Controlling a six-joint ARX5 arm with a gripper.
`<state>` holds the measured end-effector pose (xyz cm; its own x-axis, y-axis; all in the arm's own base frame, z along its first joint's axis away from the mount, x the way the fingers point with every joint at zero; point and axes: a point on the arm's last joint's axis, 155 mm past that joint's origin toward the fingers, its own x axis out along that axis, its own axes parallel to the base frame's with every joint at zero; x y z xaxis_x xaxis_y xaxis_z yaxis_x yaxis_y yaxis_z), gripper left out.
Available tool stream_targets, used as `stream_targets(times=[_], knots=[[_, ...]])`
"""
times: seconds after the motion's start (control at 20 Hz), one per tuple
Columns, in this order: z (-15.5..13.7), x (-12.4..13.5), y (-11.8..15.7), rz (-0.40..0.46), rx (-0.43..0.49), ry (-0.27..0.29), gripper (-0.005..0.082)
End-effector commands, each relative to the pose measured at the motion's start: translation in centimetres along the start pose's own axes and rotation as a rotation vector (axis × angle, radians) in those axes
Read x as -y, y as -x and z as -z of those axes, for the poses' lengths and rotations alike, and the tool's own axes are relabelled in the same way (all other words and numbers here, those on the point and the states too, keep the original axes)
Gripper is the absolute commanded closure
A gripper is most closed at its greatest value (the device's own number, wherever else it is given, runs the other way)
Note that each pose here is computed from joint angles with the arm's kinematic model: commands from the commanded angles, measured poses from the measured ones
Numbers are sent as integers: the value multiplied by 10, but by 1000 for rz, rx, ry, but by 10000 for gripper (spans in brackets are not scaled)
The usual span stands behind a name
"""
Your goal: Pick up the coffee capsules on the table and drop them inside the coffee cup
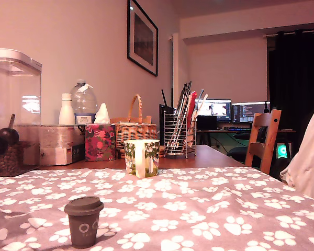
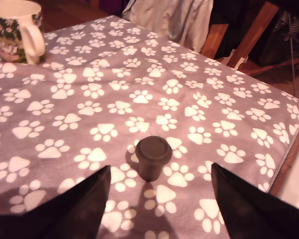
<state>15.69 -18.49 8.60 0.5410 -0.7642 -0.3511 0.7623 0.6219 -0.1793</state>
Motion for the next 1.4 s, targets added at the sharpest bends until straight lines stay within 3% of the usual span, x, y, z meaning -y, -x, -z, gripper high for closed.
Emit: stream_targets(times=[0.0, 0.35, 0.7, 0.9, 1.35], knots=[[11, -3, -4, -8, -16, -6, 184], [23, -1, -12, -7, -79, -8, 185], [40, 1, -27, -13, -164, -59, 184], [36, 2, -37, -11, -147, -76, 185], [32, -2, -52, -23, -141, -42, 185]])
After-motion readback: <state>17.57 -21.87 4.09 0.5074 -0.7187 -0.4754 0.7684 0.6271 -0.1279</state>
